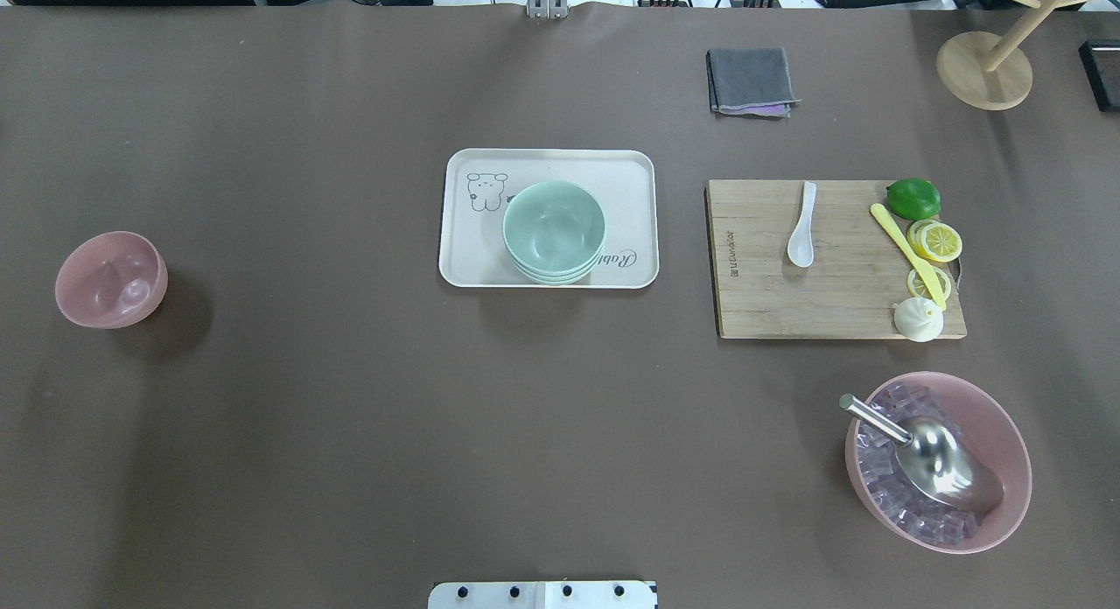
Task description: Stack pink bowl on green and place spoon
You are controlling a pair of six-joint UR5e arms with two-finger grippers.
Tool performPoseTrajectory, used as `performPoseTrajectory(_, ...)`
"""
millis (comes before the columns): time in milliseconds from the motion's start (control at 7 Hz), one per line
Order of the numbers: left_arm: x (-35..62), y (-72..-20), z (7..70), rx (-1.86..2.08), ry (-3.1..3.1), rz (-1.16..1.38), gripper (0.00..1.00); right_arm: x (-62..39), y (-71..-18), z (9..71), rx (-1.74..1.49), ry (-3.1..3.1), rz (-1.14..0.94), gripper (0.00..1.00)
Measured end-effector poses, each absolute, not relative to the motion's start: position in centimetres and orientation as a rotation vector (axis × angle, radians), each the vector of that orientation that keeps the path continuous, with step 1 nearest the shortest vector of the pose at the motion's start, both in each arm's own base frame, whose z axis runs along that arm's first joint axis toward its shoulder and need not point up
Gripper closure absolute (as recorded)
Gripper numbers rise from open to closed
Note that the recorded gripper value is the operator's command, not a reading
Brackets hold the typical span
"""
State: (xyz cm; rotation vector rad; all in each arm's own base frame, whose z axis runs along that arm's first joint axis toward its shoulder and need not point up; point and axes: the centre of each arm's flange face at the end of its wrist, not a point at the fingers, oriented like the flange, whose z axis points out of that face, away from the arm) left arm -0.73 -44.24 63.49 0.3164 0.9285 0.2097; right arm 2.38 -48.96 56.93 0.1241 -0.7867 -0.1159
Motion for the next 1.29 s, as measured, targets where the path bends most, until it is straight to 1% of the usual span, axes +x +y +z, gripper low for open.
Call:
performPoseTrajectory(714, -0.4, -44.6, 62.9, 0.302, 0.939, 0.181, 0.02, 2.1, -48.9, 56.8, 0.124, -0.794, -0.124, 0.00)
performPoseTrajectory(1000, 3.2, -45.7, 61.8, 0.254, 0.953, 0.187, 0.03, 1.3, -49.0, 56.5, 0.123, -0.801, -0.139, 0.00)
performPoseTrajectory(1143, 7.0, -46.8, 60.8, 0.216, 0.949, 0.199, 0.08, 0.4, -49.2, 56.1, 0.121, -0.803, -0.157, 0.00)
performPoseTrajectory(1286, 11.4, -47.7, 59.8, 0.184, 0.923, 0.205, 0.16, -0.6, -49.3, 55.7, 0.118, -0.805, -0.174, 0.00)
